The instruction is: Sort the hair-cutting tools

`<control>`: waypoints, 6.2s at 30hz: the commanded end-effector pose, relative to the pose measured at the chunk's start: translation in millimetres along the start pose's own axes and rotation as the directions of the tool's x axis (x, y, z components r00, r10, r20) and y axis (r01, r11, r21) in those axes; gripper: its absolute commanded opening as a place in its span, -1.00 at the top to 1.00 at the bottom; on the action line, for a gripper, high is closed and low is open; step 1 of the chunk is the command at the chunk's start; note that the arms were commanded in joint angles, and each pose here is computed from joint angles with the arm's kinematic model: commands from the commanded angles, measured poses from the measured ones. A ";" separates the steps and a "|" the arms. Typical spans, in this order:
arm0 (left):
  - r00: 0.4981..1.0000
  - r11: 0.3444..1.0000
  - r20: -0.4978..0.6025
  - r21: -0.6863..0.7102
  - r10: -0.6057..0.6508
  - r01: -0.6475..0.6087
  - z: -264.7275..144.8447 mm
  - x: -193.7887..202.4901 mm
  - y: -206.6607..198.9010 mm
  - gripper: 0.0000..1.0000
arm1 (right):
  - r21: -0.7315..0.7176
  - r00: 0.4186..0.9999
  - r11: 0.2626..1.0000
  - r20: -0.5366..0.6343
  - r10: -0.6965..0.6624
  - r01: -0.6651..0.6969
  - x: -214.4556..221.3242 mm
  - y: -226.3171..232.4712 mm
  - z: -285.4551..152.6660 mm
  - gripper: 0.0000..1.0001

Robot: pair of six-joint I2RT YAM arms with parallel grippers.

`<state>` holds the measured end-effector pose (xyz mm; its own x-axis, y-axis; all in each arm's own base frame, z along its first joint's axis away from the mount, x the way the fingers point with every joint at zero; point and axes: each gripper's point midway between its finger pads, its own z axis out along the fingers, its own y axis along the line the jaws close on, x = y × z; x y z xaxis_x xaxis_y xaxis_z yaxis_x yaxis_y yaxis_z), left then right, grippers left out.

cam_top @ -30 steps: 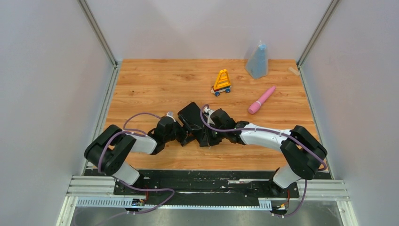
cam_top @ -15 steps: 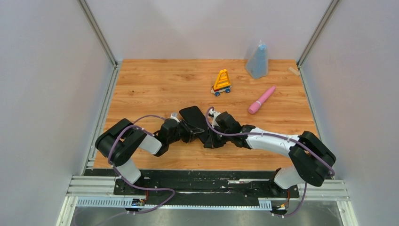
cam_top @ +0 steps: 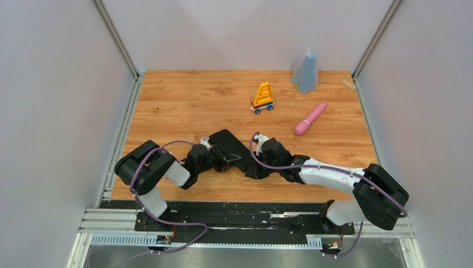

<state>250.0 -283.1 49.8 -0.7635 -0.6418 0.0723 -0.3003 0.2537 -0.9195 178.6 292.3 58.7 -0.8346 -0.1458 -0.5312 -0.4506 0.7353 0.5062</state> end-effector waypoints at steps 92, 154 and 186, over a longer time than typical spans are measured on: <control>0.951 0.897 0.122 -0.383 0.285 -0.220 -65.9 -118.4 22.2 0.81 | 0.346 0.995 0.934 -0.069 -0.069 0.089 12.2 -95.1 13.5 1.00; 0.976 0.974 0.174 -0.209 0.129 -0.091 -76.1 -38.4 22.4 -0.38 | -0.204 0.999 0.978 -0.001 -0.041 0.040 -60.3 89.7 37.4 1.00; 0.956 0.935 0.164 -0.302 0.244 -0.187 -96.1 -44.1 25.8 1.00 | 0.139 0.983 0.973 0.037 0.179 -0.182 -26.5 -66.6 -7.2 1.00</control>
<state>207.1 -206.5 72.4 -0.7455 -0.6602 -0.0913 -0.3168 0.4716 -0.8229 215.3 289.4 60.4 -0.8861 -0.0420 -0.4615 -0.3419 0.7315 0.5899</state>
